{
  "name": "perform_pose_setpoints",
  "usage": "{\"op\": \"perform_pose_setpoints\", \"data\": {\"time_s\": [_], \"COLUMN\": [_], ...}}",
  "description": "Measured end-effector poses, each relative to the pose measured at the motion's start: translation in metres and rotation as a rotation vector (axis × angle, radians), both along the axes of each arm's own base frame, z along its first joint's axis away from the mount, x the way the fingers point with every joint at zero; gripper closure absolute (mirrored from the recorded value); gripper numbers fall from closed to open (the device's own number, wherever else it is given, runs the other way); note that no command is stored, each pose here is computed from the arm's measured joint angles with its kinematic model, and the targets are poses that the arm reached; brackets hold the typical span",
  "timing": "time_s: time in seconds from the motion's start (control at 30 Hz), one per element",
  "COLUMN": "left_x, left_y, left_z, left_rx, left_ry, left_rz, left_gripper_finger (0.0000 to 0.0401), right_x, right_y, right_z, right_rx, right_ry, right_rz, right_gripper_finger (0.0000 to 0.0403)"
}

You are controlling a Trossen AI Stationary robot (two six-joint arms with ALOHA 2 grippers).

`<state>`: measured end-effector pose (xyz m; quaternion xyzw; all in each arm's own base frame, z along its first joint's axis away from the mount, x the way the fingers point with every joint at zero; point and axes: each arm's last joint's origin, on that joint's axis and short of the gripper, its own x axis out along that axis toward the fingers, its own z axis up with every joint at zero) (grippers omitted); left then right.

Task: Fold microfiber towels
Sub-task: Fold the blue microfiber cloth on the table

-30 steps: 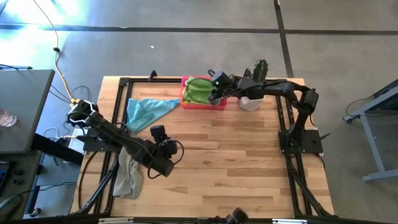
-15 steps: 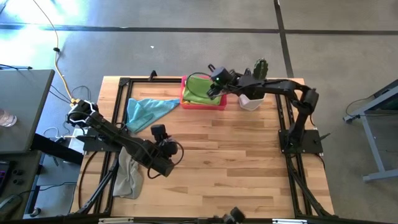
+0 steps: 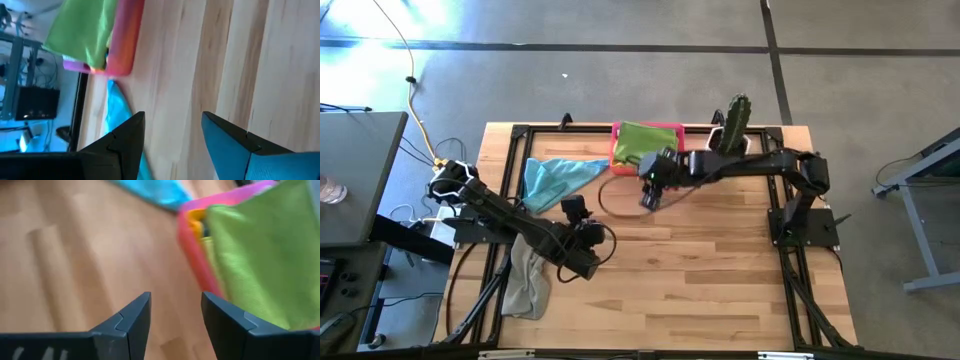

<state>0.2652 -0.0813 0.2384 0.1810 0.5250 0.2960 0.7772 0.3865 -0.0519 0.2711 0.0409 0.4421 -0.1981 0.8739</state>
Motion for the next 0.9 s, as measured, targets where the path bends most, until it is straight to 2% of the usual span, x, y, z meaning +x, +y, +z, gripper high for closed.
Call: {"op": "perform_pose_setpoints", "data": {"time_s": [0.23, 0.33, 0.43, 0.5, 0.67, 0.9], "left_x": [-0.016, -0.023, -0.034, -0.041, -0.057, -0.087], "left_y": [0.007, 0.01, 0.014, 0.018, 0.033, 0.064], "left_z": [-0.002, 0.0, 0.008, 0.016, 0.038, 0.043], "left_rx": [-0.065, -0.041, -0.024, -0.028, -0.091, -0.219], "left_ry": [0.28, 0.367, 0.41, 0.399, 0.271, 0.05], "left_rz": [-0.032, -0.028, -0.008, 0.008, 0.04, 0.111], "left_gripper_finger": [0.0215, 0.0215, 0.0215, 0.0215, 0.0215, 0.0215], "right_x": [-0.007, -0.012, -0.02, -0.026, -0.039, -0.051], "right_y": [0.052, 0.067, 0.074, 0.077, 0.087, 0.109], "right_z": [0.003, -0.009, -0.024, -0.034, -0.056, -0.073], "right_rx": [-0.076, -0.11, -0.1, -0.074, -0.024, 0.033], "right_ry": [0.14, 0.189, 0.233, 0.256, 0.259, 0.078], "right_rz": [0.124, 0.13, 0.11, 0.089, 0.034, 0.014], "right_gripper_finger": [0.0236, 0.0236, 0.0236, 0.0236, 0.0236, 0.0236]}}
